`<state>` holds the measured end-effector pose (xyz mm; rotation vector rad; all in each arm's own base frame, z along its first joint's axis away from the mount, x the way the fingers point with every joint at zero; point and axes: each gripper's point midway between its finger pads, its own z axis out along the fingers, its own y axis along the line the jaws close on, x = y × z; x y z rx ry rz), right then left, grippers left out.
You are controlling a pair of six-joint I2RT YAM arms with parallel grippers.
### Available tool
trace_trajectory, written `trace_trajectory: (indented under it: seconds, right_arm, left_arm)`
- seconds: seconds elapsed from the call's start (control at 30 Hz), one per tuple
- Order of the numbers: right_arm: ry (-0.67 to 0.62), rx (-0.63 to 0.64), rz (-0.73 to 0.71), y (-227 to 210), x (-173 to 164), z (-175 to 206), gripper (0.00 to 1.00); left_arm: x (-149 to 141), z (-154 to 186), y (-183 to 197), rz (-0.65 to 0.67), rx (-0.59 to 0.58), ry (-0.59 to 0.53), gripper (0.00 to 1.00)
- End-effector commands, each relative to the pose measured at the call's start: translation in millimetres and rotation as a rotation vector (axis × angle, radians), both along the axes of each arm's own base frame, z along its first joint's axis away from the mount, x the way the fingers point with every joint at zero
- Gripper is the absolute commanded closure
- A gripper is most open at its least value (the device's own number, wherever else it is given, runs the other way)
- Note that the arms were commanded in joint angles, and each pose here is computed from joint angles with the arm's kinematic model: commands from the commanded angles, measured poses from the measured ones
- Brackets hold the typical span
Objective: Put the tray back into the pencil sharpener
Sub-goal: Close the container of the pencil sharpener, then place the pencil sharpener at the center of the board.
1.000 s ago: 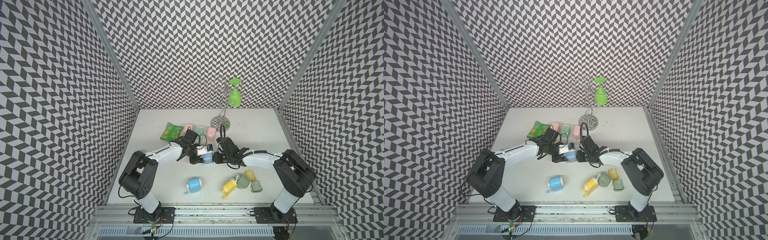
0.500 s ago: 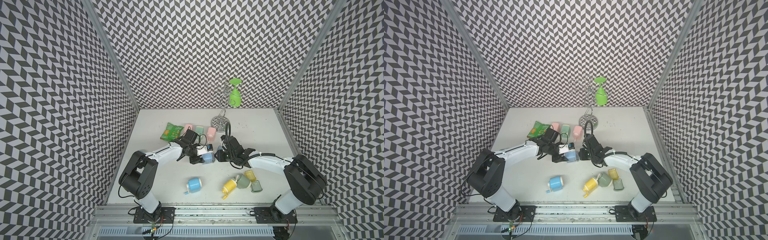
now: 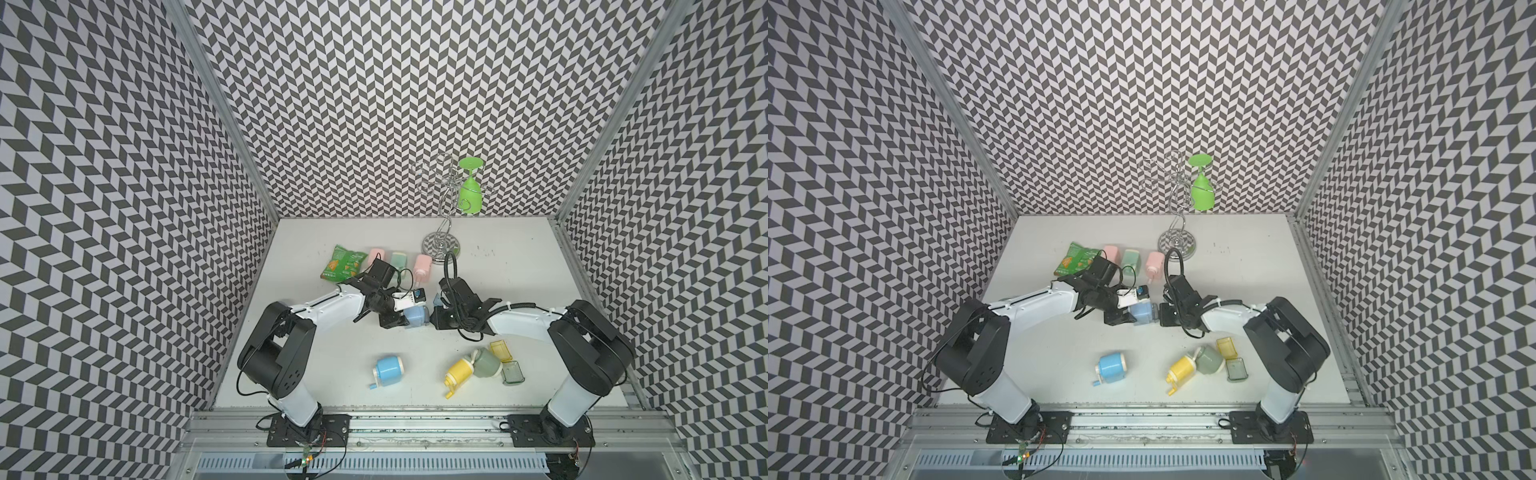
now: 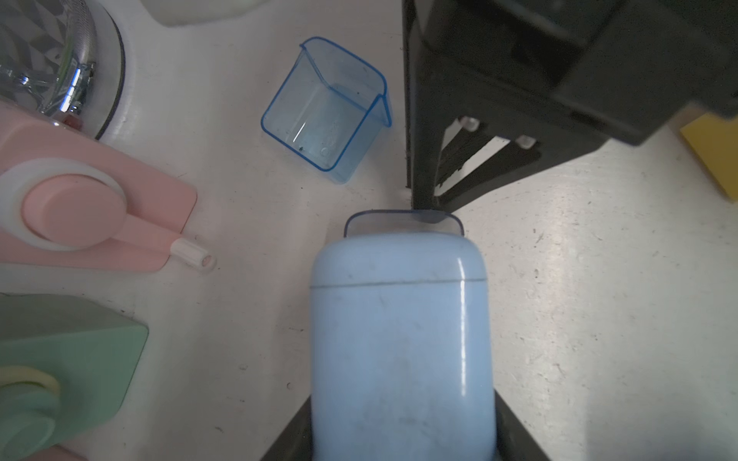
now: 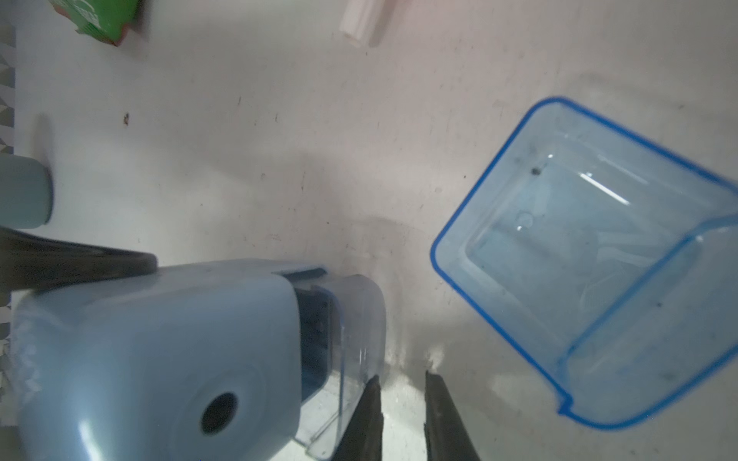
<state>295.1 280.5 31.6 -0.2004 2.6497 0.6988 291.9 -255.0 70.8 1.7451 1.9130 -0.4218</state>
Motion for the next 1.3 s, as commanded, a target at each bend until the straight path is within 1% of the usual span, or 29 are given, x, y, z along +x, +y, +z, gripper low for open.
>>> trace_trajectory:
  seconds: [0.0,0.33,0.43,0.47,0.57,0.7,0.83,0.97,1.13,1.27]
  right_arm:
    - [-0.038,0.105,0.058,27.7,5.2,15.4,0.78]
    - [-0.01,0.179,0.116,45.9,-5.7,13.0,0.78]
    - [-0.01,0.184,0.115,45.5,-6.1,13.6,0.78]
    - [-0.011,0.172,0.107,43.0,-6.0,13.2,0.78]
    - [-0.051,0.121,0.051,29.1,-0.6,20.2,0.76]
    - [-0.106,0.048,-0.03,4.6,4.1,33.2,0.75]
    - [-0.139,0.032,-0.061,-8.7,0.7,44.1,0.74]
    - [-0.167,0.021,-0.088,-18.2,-0.3,52.9,0.74]
    - [-0.18,0.024,-0.096,-20.1,0.0,57.1,0.74]
    - [-0.188,0.02,-0.1,-22.1,0.0,58.9,0.74]
  left_arm:
    - [-8.9,-12.3,1.6,0.0,0.018,0.045,0.51]
    - [-9.0,-13.0,1.0,0.003,0.015,0.048,0.51]
    - [-8.7,-13.2,1.0,0.005,0.015,0.048,0.49]
    - [-8.5,-13.3,1.2,0.007,0.016,0.048,0.47]
    - [-6.0,-9.3,0.0,0.021,0.004,0.04,0.33]
    - [-3.5,-3.1,-2.9,0.039,-0.022,0.042,0.25]
    - [-1.9,0.2,-6.5,0.049,-0.044,0.048,0.19]
    - [0.6,3.4,-11.9,0.051,-0.063,0.065,0.21]
    - [-0.2,1.2,-19.7,0.046,-0.082,0.107,0.3]
    - [1.5,1.0,-21.0,0.058,-0.081,0.109,0.36]
